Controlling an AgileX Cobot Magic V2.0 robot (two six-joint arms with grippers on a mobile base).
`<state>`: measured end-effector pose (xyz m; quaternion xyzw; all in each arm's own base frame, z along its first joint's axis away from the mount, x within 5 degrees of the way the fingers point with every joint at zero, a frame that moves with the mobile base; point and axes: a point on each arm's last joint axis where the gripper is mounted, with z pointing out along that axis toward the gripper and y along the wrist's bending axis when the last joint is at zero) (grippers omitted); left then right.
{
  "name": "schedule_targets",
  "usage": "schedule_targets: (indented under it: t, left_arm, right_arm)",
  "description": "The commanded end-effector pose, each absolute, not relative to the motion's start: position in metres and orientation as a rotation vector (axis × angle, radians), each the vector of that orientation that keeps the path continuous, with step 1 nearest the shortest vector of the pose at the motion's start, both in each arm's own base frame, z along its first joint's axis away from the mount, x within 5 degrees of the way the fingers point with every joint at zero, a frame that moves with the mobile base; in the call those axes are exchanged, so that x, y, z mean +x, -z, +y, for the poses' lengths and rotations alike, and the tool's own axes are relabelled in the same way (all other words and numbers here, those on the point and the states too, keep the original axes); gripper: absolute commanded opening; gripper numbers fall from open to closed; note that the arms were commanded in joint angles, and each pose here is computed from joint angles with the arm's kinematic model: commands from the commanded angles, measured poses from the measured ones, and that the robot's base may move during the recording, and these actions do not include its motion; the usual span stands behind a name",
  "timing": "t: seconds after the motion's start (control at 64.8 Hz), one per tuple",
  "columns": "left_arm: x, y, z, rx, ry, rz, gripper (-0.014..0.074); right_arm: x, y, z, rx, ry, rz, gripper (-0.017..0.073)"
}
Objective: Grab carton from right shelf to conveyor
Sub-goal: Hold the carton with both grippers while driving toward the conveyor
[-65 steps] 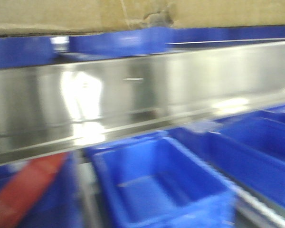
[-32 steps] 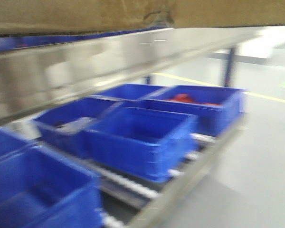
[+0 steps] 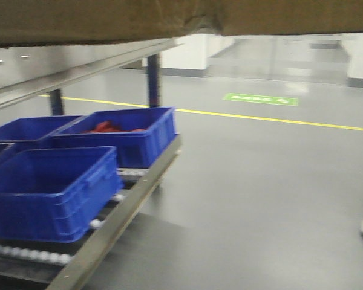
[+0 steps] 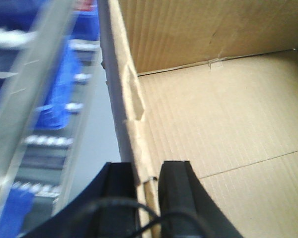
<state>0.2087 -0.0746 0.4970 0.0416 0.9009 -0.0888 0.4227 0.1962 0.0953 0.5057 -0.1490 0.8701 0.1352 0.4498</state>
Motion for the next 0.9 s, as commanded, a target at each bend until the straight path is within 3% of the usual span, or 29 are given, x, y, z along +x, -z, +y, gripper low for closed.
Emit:
schedule_targets:
  t: [0.0, 0.88]
  left_arm:
    - [0.202, -0.5035, -0.0742, 0.119, 0.245, 2.218, -0.0006]
    - [0.202, -0.5035, -0.0742, 0.119, 0.245, 2.218, -0.0006]
  right_arm:
    - [0.1963, -0.5123, 0.0901, -0.361, -0.285, 2.085, -0.0068]
    - [0.1963, -0.5123, 0.0901, -0.361, -0.285, 2.085, -0.0068]
